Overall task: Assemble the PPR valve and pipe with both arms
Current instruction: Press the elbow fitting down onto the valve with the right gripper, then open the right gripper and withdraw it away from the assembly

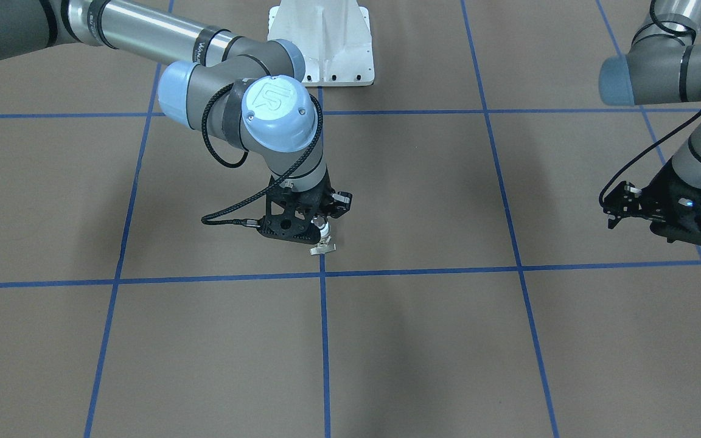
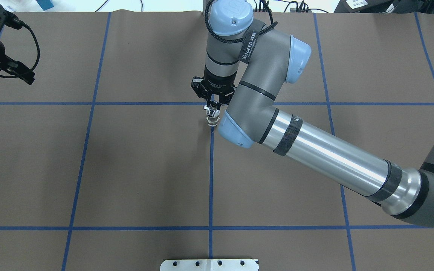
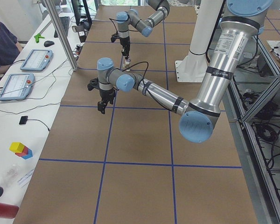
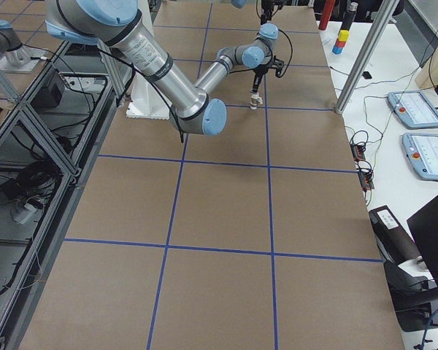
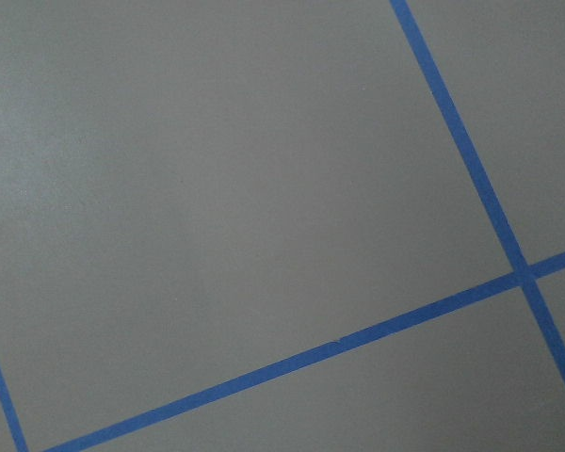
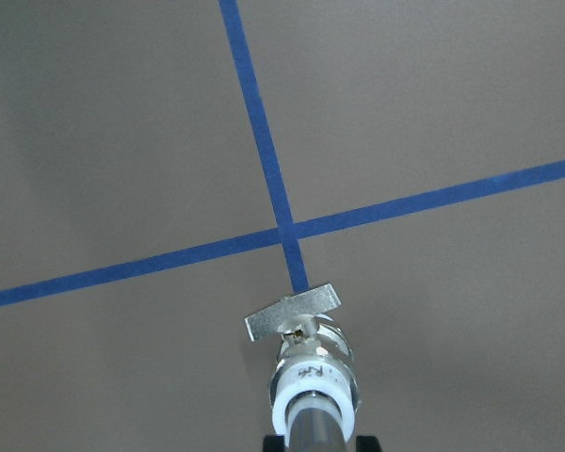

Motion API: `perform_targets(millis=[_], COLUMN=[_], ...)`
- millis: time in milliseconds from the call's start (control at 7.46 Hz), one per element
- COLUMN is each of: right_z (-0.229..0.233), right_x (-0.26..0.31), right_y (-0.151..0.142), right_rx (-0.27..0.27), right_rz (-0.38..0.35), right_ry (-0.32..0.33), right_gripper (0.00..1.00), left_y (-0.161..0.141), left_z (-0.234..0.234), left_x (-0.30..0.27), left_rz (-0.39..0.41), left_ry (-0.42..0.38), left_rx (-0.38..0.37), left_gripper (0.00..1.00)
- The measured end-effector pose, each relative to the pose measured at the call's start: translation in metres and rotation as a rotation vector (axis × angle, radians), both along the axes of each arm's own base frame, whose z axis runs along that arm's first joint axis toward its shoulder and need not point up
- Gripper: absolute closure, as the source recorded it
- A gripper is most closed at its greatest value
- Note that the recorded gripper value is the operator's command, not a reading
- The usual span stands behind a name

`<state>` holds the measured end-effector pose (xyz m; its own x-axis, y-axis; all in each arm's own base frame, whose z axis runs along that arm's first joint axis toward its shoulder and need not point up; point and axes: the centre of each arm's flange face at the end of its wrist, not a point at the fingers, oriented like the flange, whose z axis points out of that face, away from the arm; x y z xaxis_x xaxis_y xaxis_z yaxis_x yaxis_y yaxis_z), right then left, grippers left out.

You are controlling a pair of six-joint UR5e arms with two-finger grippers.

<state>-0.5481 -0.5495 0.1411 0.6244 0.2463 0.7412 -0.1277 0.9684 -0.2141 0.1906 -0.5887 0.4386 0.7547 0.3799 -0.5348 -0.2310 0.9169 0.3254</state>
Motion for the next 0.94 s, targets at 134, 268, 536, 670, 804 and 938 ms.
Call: perform_targets(millis=[134, 268, 536, 670, 804, 938], right_z=[-0.002, -0.003, -0.004, -0.008, -0.011, -0.001], right_x=[0.001, 0.001, 0.002, 0.012, 0.041, 0.083], right_y=[0.0, 0.001, 0.0, -0.004, -0.009, -0.007], right_rx=[-0.006, -0.015, -0.021, -0.02, -0.024, -0.021], right_rz=[0.015, 0.027, 0.036, 0.046, 0.062, 0.064], right_ry=[-0.005, -0.009, -0.012, -0.02, -0.031, -0.027], right_gripper=[0.0, 0.0, 0.0, 0.0, 0.0, 0.0], left_y=[0.0, 0.0, 0.0, 0.0, 0.0, 0.0], left_z=[0.0, 0.001, 0.001, 0.0, -0.002, -0.004], left_x=[0.0, 0.0, 0.001, 0.0, -0.003, -0.008], left_rz=[0.0, 0.001, 0.001, 0.0, 0.0, 0.008], left_ry=[0.0, 0.0, -0.001, 0.0, 0.007, 0.027], left_rx=[-0.001, -0.001, -0.001, 0.0, 0.0, -0.002], left_gripper=[0.0, 0.0, 0.0, 0.0, 0.0, 0.0])
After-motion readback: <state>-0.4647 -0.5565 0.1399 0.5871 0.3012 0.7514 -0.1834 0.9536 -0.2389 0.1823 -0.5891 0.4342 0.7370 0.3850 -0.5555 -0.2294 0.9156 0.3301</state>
